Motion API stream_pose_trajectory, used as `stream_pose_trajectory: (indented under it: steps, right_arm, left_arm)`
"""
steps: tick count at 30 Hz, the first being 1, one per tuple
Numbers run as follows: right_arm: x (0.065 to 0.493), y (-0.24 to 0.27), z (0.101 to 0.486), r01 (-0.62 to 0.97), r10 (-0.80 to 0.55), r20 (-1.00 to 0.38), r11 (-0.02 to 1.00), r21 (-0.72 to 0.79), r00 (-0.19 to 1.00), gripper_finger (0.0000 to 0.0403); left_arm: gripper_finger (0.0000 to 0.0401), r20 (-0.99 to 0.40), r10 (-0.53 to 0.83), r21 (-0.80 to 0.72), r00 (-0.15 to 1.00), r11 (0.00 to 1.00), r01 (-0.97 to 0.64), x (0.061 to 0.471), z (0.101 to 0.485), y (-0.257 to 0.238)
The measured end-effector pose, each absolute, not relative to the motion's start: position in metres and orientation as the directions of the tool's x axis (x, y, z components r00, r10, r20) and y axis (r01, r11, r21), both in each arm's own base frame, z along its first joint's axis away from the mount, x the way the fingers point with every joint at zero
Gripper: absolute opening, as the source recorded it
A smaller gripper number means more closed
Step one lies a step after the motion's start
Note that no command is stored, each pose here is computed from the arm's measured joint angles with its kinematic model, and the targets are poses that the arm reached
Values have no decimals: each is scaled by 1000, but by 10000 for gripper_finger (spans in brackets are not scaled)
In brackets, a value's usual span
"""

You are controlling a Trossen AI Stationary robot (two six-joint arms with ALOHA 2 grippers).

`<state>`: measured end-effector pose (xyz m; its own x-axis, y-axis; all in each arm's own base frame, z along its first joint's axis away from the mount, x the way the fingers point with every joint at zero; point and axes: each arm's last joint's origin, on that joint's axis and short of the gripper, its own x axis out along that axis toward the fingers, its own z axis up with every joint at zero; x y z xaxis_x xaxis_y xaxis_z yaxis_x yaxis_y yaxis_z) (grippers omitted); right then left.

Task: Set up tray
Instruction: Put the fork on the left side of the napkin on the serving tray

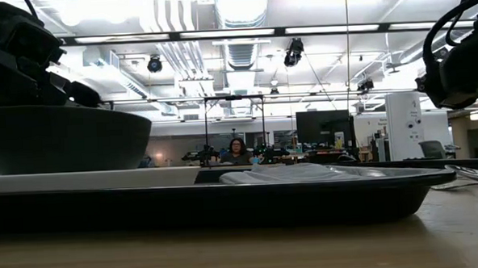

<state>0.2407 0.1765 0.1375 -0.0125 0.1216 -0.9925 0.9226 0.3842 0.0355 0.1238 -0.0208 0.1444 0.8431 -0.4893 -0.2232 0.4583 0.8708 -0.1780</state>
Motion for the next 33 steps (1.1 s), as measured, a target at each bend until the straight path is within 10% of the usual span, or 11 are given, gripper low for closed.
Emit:
stream_pose_trajectory:
  steps: [33]
  right_arm:
    - [265, 162, 205, 969, 63, -973, 97, 228, 222, 15]
  left_arm:
    - [99, -221, -489, -177, 844, 871, 459, 124, 145, -21]
